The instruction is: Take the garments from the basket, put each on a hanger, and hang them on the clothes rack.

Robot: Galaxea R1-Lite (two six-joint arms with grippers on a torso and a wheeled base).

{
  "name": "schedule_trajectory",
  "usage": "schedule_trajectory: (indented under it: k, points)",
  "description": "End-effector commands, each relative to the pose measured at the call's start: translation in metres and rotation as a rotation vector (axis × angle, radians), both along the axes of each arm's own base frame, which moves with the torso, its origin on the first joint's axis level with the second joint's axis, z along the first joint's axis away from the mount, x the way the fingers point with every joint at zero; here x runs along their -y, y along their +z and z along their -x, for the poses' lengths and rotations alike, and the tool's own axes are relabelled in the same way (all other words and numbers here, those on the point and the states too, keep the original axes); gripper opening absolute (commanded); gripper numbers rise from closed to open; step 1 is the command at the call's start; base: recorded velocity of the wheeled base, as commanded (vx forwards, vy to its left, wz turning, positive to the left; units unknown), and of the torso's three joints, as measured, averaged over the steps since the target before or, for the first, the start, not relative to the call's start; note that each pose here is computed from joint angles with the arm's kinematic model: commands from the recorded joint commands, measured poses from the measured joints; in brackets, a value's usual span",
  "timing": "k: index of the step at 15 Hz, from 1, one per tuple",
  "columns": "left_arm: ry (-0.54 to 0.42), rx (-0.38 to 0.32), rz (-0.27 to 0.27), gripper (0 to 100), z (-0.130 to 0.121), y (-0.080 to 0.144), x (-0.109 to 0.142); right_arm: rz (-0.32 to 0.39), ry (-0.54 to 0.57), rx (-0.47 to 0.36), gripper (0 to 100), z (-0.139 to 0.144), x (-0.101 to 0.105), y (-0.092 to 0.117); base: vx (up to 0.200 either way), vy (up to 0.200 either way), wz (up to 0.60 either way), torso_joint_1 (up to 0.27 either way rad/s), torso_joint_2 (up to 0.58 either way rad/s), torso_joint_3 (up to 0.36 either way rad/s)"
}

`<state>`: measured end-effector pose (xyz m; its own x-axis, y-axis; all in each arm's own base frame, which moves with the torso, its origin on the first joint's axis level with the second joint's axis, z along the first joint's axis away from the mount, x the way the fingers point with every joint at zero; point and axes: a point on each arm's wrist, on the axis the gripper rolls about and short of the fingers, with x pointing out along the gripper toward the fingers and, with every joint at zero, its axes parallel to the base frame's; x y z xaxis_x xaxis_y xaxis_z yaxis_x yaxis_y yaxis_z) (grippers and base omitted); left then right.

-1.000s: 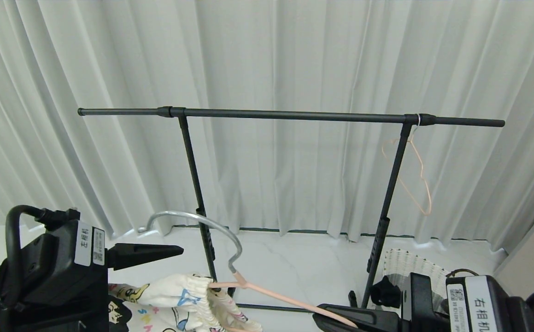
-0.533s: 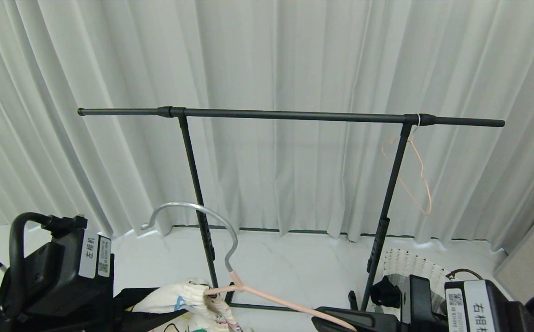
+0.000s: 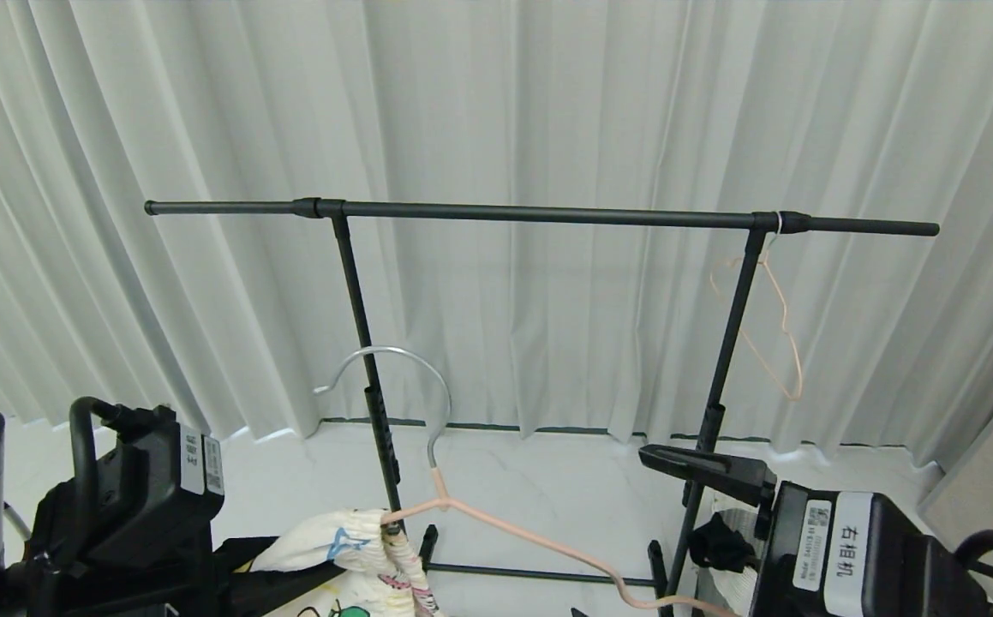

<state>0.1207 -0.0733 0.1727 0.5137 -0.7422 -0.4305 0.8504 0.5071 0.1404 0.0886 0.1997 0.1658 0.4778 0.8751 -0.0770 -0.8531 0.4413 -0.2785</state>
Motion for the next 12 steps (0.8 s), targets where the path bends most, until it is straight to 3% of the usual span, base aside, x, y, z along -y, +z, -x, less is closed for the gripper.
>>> schedule_trajectory:
  k: [1, 5, 7, 10, 12]
  points:
    - [0.056, -0.012, -0.018, 0, -0.002, -0.006, -0.006, 0.016, -0.043, -0.002, 100, -0.007, 0.006, -0.003, 0.000, 0.000, 0.00, 0.000, 0.00, 0.000]
    - [0.257, -0.002, 0.019, 0, -0.023, 0.009, -0.026, 0.015, -0.032, -0.018, 100, -0.005, 0.012, -0.006, 0.000, 0.000, 0.00, 0.000, 0.00, 0.000]
    - [0.287, -0.018, 0.040, 0, -0.032, 0.014, -0.026, 0.012, -0.033, -0.049, 100, -0.005, 0.012, -0.008, 0.000, 0.000, 0.00, 0.000, 0.00, 0.000]
    - [0.295, -0.019, 0.043, 0, -0.034, 0.014, -0.027, -0.021, -0.053, -0.194, 100, -0.004, 0.013, -0.013, 0.000, 0.000, 0.00, 0.000, 0.00, 0.000]
    - [0.305, 0.038, 0.068, 0, -0.037, 0.021, -0.028, -0.041, -0.068, -0.342, 100, -0.005, 0.007, -0.017, 0.000, 0.000, 0.00, 0.000, 0.00, 0.000]
